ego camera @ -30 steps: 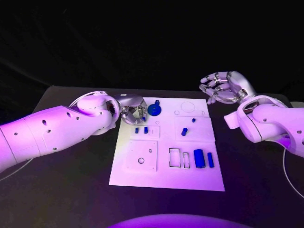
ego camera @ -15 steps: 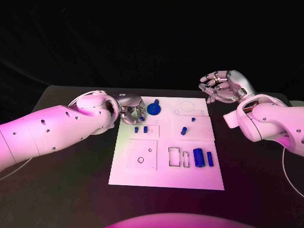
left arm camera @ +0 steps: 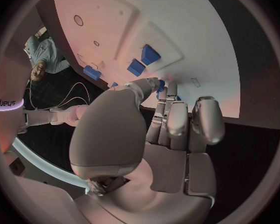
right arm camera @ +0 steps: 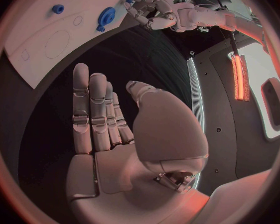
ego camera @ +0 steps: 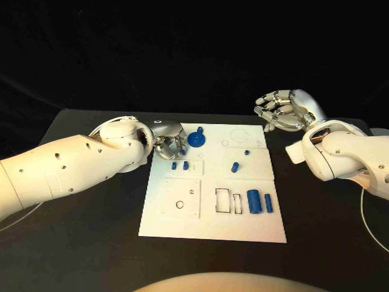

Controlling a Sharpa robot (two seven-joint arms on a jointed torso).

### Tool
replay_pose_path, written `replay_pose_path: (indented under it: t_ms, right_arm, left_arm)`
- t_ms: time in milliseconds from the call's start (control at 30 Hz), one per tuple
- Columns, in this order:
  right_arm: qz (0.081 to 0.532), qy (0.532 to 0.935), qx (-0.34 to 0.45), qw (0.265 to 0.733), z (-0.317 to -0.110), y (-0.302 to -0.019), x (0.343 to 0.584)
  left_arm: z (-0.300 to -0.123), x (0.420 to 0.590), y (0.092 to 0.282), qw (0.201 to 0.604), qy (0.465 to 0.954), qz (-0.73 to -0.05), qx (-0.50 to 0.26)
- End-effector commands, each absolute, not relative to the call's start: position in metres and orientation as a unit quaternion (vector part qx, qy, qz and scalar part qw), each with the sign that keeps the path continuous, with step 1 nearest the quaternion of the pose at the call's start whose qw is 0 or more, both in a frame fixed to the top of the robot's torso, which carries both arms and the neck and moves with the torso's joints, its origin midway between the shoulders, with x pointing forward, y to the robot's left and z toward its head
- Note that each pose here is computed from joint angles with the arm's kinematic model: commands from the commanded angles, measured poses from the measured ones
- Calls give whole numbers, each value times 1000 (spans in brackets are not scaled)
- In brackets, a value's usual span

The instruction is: Assemble the parts on the task board

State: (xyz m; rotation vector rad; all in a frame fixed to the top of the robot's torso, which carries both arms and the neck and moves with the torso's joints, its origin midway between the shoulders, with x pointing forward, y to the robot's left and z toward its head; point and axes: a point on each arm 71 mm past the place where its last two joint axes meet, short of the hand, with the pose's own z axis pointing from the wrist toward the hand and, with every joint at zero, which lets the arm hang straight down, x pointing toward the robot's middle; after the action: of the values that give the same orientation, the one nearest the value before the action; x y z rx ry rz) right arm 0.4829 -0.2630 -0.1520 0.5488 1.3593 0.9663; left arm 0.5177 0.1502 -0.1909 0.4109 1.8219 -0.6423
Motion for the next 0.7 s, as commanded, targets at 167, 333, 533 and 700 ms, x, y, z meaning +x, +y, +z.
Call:
replay_pose_path:
  t_ms: [167,333,533,700]
  right_arm:
    - [428,597,235,637,-152,-262,483]
    - [428,597,235,637,-152,-262,483]
    - [427,597,235,636,-152,-262,483]
    - [427,598,235,636,-152,-262,483]
  left_arm:
    - [-189,516,146,551,764,-286,175]
    - [-191,517,147,546,770,-280,173]
    - [-192,518,150,544,776,-270,172]
    - [-193,519,151,544,777,-266,172]
